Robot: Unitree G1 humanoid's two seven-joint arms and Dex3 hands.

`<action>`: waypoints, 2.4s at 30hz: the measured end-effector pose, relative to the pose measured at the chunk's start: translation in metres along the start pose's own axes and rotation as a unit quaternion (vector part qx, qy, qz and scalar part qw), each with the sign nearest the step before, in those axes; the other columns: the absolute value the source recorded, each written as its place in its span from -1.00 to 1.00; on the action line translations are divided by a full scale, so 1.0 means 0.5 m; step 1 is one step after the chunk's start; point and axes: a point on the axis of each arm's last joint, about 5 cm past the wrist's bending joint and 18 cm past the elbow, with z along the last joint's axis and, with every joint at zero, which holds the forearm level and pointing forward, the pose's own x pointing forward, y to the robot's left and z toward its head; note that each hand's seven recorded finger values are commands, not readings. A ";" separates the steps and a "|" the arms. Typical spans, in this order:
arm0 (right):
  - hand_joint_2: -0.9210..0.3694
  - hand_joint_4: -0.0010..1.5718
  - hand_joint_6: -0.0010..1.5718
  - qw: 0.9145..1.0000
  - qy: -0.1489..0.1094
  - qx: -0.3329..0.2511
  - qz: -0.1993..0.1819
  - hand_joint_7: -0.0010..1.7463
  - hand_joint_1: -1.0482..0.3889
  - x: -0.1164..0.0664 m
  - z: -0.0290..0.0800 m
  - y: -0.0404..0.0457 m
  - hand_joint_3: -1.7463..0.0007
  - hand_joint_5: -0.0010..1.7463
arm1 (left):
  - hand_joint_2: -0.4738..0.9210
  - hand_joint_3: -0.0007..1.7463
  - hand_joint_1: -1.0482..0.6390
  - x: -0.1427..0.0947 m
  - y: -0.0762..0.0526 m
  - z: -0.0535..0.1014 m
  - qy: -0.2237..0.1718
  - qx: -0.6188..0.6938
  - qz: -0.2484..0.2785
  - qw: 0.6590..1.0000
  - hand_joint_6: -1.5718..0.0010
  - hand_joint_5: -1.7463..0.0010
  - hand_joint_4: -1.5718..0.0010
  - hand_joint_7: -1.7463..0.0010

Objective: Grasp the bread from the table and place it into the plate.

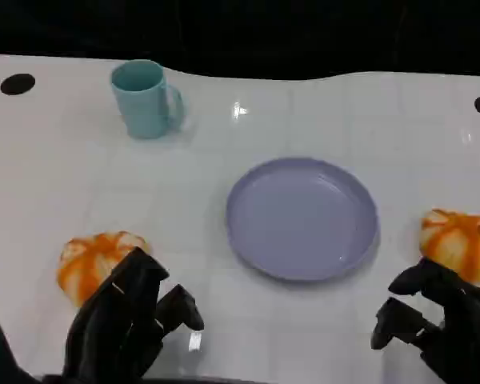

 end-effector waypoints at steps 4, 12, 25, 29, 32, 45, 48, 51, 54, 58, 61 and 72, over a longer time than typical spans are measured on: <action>-1.00 -0.06 0.06 1.000 0.000 0.000 0.000 0.15 -0.25 0.000 0.000 0.000 0.76 0.76 | 1.00 -0.56 -0.37 0.001 0.000 0.001 -0.001 0.000 0.000 1.000 0.34 -1.00 0.06 -1.00; -1.00 -0.06 0.07 1.000 0.000 0.000 -0.003 0.15 -0.26 0.000 0.000 0.000 0.77 0.75 | 1.00 -0.56 -0.37 0.002 0.000 0.001 -0.001 -0.001 -0.001 1.000 0.34 -1.00 0.05 -1.00; -1.00 -0.06 0.06 1.000 0.000 0.000 -0.003 0.15 -0.26 0.000 0.000 0.001 0.76 0.76 | 1.00 -0.55 -0.37 0.003 -0.001 0.003 -0.002 0.016 -0.001 1.000 0.39 -1.00 0.08 -1.00; -1.00 -0.06 0.06 1.000 0.000 0.001 -0.003 0.16 -0.25 0.001 -0.001 0.001 0.76 0.76 | 1.00 -0.54 -0.40 0.005 -0.004 0.009 -0.017 0.076 0.000 0.997 0.36 -1.00 0.19 -0.76; -1.00 -0.06 0.06 1.000 0.000 0.002 -0.004 0.16 -0.26 0.001 -0.002 0.002 0.76 0.76 | 1.00 -0.55 -0.38 0.004 -0.007 0.018 -0.027 0.152 0.009 0.988 0.21 -0.75 0.17 -0.26; -1.00 -0.07 0.06 1.000 -0.003 0.005 -0.002 0.17 -0.27 0.004 -0.005 0.008 0.77 0.77 | 1.00 -0.88 -0.26 -0.006 -0.028 0.093 -0.073 0.483 0.007 0.873 0.29 0.34 0.45 1.00; -1.00 -0.07 0.06 1.000 -0.004 0.004 -0.001 0.17 -0.27 0.005 -0.004 0.008 0.78 0.77 | 1.00 -0.90 -0.28 -0.008 -0.040 0.116 -0.074 0.548 -0.002 0.833 0.44 0.48 0.57 1.00; -1.00 -0.06 0.06 1.000 -0.006 0.004 -0.001 0.17 -0.27 0.005 -0.004 0.010 0.77 0.77 | 1.00 -0.93 -0.30 -0.013 -0.051 0.145 -0.052 0.637 -0.012 0.769 0.52 0.64 0.61 1.00; -1.00 -0.06 0.06 1.000 -0.006 0.003 -0.003 0.18 -0.27 0.006 -0.003 0.011 0.76 0.77 | 1.00 -0.94 -0.34 -0.017 -0.059 0.160 -0.041 0.687 -0.010 0.725 0.59 0.72 0.67 1.00; -1.00 -0.06 0.05 1.000 -0.006 0.002 -0.002 0.17 -0.26 0.006 -0.003 0.012 0.75 0.76 | 1.00 -0.95 -0.41 -0.021 -0.067 0.169 -0.030 0.775 -0.003 0.632 0.60 0.78 0.73 1.00; -1.00 -0.06 0.06 1.000 -0.007 0.004 -0.002 0.17 -0.27 0.006 -0.003 0.011 0.76 0.76 | 0.97 -0.97 -0.40 -0.022 -0.076 0.175 -0.025 0.824 0.005 0.566 0.62 0.85 0.80 1.00; -1.00 -0.06 0.06 1.000 -0.006 0.003 -0.003 0.19 -0.27 0.006 -0.003 0.011 0.76 0.78 | 0.86 -1.00 -0.26 -0.011 -0.089 0.180 0.073 0.881 0.013 0.467 0.77 0.96 0.93 1.00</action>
